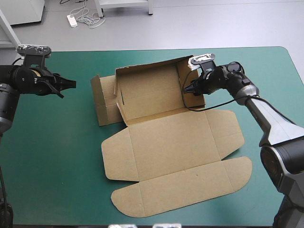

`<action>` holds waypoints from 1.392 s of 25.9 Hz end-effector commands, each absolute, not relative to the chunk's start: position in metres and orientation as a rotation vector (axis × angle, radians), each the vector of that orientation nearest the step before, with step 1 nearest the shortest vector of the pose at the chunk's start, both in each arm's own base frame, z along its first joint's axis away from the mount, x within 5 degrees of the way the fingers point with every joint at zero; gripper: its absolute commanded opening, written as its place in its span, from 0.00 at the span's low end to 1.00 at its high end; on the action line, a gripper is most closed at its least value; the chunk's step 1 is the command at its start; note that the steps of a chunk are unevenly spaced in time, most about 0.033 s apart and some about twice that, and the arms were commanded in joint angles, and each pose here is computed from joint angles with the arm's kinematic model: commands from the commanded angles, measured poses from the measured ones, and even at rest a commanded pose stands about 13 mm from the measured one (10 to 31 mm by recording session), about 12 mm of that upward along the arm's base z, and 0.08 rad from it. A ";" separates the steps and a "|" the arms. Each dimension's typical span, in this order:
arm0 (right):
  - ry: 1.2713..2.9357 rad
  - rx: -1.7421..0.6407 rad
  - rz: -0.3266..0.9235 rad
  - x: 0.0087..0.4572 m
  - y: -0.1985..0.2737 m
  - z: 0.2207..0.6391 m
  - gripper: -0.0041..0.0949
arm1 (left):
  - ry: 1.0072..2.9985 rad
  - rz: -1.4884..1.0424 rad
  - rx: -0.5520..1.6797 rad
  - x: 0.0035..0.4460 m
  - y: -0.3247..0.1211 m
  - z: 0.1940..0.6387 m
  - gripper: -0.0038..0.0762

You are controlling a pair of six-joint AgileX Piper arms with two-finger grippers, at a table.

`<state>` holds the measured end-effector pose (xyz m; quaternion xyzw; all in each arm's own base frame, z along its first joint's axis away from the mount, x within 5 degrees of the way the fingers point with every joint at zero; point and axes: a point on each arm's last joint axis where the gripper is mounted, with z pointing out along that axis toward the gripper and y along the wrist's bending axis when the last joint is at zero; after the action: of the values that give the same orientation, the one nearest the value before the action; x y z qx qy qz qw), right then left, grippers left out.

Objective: Fold the box

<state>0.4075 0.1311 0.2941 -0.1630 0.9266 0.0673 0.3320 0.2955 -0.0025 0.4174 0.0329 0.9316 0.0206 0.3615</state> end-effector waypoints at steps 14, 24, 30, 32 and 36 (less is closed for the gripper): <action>2.265 -0.374 0.201 0.410 0.129 0.373 0.02 | 2.279 0.036 0.076 0.290 -0.004 0.438 0.36; 2.466 -0.285 0.169 0.381 0.117 0.418 0.02 | 2.262 -0.025 0.060 0.291 -0.007 0.440 0.36; 2.563 -0.230 0.234 0.377 0.121 0.396 0.02 | 2.254 -0.029 0.061 0.291 -0.008 0.440 0.36; 2.632 -0.231 0.222 0.371 0.119 0.379 0.02 | 2.253 -0.032 0.061 0.291 -0.008 0.440 0.36; 2.740 -0.235 0.205 0.361 0.117 0.351 0.02 | 2.251 -0.032 0.061 0.291 -0.008 0.440 0.36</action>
<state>0.3804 0.1223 0.3337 -0.0868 0.9779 0.0613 0.1800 0.2977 -0.0068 0.4190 0.0279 0.9257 -0.0065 0.3771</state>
